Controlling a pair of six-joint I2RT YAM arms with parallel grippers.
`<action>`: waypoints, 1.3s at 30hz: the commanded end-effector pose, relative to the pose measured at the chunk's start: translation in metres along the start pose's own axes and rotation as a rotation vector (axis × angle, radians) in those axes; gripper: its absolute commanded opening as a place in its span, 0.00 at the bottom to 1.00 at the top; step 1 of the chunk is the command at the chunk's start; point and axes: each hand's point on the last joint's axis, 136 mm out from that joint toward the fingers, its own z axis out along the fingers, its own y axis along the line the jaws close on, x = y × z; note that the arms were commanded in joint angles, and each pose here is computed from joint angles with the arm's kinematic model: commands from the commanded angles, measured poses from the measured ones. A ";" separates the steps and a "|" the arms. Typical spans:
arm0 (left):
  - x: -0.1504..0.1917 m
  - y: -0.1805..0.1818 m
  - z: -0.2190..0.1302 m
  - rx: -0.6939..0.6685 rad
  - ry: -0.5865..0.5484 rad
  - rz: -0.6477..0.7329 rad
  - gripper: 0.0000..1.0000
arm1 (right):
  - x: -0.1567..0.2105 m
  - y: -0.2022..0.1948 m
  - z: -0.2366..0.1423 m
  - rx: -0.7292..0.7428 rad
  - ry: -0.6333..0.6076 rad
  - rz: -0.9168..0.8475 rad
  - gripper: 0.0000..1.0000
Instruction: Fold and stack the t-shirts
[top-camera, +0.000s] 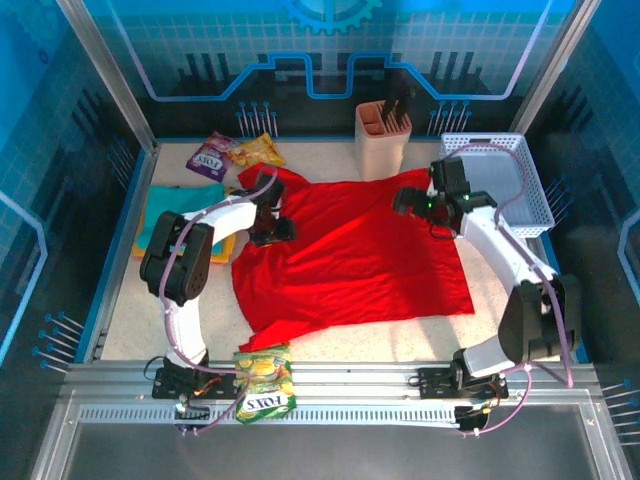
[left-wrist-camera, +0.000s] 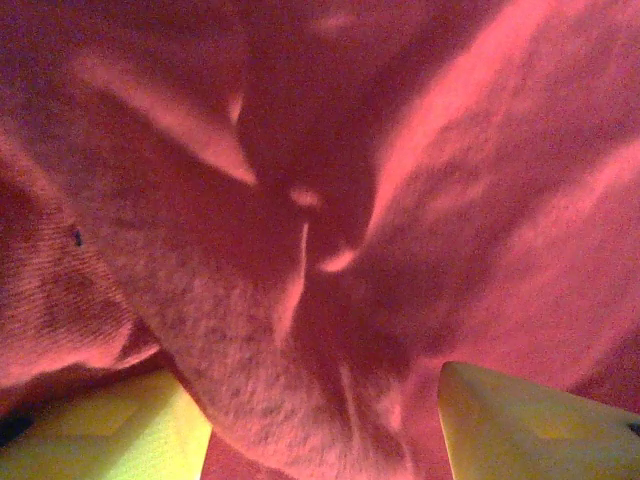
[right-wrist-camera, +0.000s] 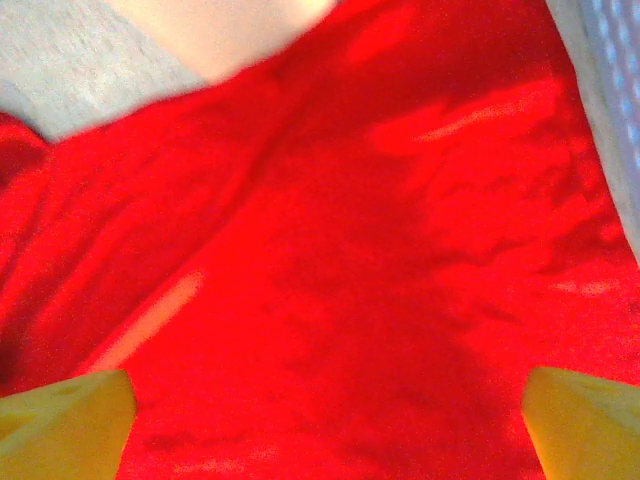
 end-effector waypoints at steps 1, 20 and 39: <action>-0.004 0.022 0.009 -0.073 0.031 0.014 0.62 | 0.038 -0.021 -0.007 0.066 0.031 0.021 1.00; 0.060 0.014 -0.106 -0.022 0.022 0.005 0.62 | 0.122 -0.016 -0.006 0.015 0.181 -0.040 1.00; 0.251 0.050 -0.112 -0.120 0.255 -0.126 0.56 | 0.181 0.049 0.005 -0.176 0.305 -0.157 0.92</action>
